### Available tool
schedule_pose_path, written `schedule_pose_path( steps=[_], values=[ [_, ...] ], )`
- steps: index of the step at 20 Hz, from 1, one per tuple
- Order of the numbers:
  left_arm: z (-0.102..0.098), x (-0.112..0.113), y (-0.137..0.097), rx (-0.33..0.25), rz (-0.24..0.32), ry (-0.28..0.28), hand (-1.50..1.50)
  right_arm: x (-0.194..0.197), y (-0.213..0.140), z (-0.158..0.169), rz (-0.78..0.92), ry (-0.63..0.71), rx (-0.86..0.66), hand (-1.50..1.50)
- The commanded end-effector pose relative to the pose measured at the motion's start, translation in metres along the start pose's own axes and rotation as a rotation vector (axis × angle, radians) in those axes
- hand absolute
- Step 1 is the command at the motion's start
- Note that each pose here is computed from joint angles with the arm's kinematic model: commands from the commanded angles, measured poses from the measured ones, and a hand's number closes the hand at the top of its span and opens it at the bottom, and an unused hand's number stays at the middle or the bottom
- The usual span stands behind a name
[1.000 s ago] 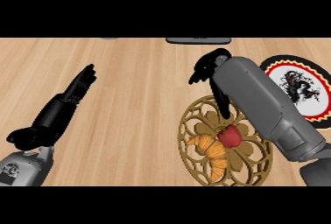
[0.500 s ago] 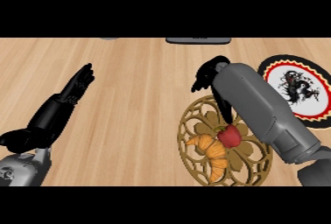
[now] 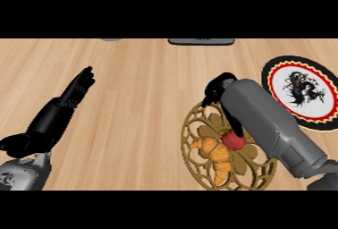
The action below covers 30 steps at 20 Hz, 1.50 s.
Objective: Pick the bell pepper from the placemat and place it in the plate
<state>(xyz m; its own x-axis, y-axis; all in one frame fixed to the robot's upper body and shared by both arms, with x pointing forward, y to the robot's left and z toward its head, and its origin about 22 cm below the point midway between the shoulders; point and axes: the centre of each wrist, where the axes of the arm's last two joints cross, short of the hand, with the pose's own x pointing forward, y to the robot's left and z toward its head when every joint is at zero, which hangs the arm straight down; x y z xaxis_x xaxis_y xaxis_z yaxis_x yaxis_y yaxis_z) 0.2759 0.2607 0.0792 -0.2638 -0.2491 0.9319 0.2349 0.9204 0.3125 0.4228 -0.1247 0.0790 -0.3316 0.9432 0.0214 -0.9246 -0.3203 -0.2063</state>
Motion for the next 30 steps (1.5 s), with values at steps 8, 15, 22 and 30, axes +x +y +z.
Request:
schedule_pose_path(
  steps=[8, 15, 22, 30],
  values=[
    [0.004, 0.005, 0.001, -0.014, -0.009, -0.006, 0.0, 0.001, 0.031, -0.036, 0.069, 0.014, 0.156, -1.5],
    [0.01, 0.002, 0.015, 0.007, -0.001, 0.01, 0.0, 0.001, 0.057, -0.043, 0.119, 0.035, 0.146, -1.5],
    [0.0, -0.004, 0.006, 0.007, 0.004, 0.015, 0.0, 0.005, 0.073, -0.032, 0.208, -0.112, 0.112, 1.5],
    [0.016, -0.012, 0.014, 0.081, -0.006, 0.079, 0.0, 0.018, 0.134, -0.009, 0.361, -0.259, -0.466, 1.5]
  ],
)
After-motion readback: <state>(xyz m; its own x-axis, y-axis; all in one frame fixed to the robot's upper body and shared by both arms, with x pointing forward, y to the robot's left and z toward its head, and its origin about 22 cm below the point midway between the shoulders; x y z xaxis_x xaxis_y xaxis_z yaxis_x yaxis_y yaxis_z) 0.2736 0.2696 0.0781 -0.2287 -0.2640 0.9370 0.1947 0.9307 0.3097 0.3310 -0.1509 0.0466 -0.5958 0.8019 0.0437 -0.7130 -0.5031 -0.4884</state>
